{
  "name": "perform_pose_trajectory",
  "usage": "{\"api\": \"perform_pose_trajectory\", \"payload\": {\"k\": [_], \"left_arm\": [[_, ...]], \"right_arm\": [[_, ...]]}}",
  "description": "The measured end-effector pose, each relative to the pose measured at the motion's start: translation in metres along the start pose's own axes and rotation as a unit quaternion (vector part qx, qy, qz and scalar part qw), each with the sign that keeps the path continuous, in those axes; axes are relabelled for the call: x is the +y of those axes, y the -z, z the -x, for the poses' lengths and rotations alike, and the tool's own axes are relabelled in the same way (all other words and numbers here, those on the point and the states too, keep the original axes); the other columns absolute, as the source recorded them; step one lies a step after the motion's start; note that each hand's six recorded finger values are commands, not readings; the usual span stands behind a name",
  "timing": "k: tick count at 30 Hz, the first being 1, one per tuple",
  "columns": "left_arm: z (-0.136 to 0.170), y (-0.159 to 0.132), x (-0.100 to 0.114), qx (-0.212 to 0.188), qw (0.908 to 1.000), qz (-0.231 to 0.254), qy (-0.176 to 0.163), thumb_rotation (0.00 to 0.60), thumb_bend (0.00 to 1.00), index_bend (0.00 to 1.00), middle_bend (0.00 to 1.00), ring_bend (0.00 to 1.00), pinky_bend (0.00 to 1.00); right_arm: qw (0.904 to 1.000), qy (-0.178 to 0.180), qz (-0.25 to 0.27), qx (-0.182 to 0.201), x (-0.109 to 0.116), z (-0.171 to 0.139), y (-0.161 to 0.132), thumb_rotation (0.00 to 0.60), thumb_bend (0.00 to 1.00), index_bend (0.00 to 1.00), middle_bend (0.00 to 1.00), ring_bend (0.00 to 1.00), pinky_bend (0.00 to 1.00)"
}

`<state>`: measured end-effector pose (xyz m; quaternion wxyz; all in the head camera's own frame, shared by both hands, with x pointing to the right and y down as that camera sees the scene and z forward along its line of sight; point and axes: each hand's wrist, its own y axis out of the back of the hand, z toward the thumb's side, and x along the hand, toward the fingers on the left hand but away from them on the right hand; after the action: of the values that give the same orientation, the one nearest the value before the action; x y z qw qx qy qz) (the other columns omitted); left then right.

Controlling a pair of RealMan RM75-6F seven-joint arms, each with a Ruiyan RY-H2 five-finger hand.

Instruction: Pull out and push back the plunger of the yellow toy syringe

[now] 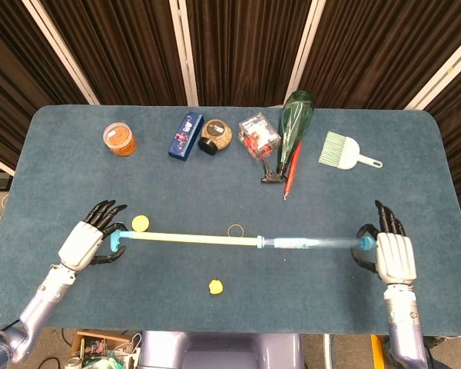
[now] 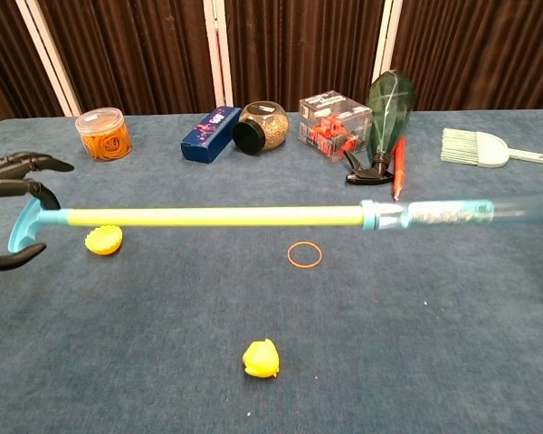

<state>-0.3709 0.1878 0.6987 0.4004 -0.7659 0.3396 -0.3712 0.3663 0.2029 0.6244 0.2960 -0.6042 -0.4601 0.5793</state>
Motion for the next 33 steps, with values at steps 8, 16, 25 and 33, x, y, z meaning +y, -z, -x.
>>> {"api": "perform_pose_trajectory", "payload": {"k": [8, 16, 25, 33], "left_arm": [[0.007, 0.008, -0.02, 0.016, 0.9988, 0.007, 0.046, 0.6, 0.08, 0.11, 0.0, 0.0, 0.07], [0.006, 0.008, -0.036, 0.026, 0.9958, 0.035, 0.08, 0.6, 0.05, 0.0, 0.0, 0.0, 0.07], [0.001, 0.0, -0.01, 0.01, 0.9966, 0.078, 0.023, 0.6, 0.04, 0.0, 0.0, 0.0, 0.07], [0.0, -0.007, 0.015, -0.003, 0.9929, 0.119, -0.009, 0.6, 0.03, 0.0, 0.0, 0.0, 0.07]], "right_arm": [[0.9995, -0.031, 0.003, -0.004, -0.025, -0.005, 0.004, 0.6, 0.64, 0.86, 0.0, 0.0, 0.15], [0.9982, -0.058, 0.001, -0.012, -0.048, -0.011, 0.008, 0.6, 0.62, 0.77, 0.0, 0.0, 0.15], [0.9965, -0.084, -0.007, -0.001, -0.062, -0.019, 0.008, 0.6, 0.4, 0.02, 0.0, 0.0, 0.15], [0.997, -0.069, -0.002, 0.035, -0.049, -0.023, -0.008, 0.518, 0.28, 0.0, 0.0, 0.0, 0.15]]}}
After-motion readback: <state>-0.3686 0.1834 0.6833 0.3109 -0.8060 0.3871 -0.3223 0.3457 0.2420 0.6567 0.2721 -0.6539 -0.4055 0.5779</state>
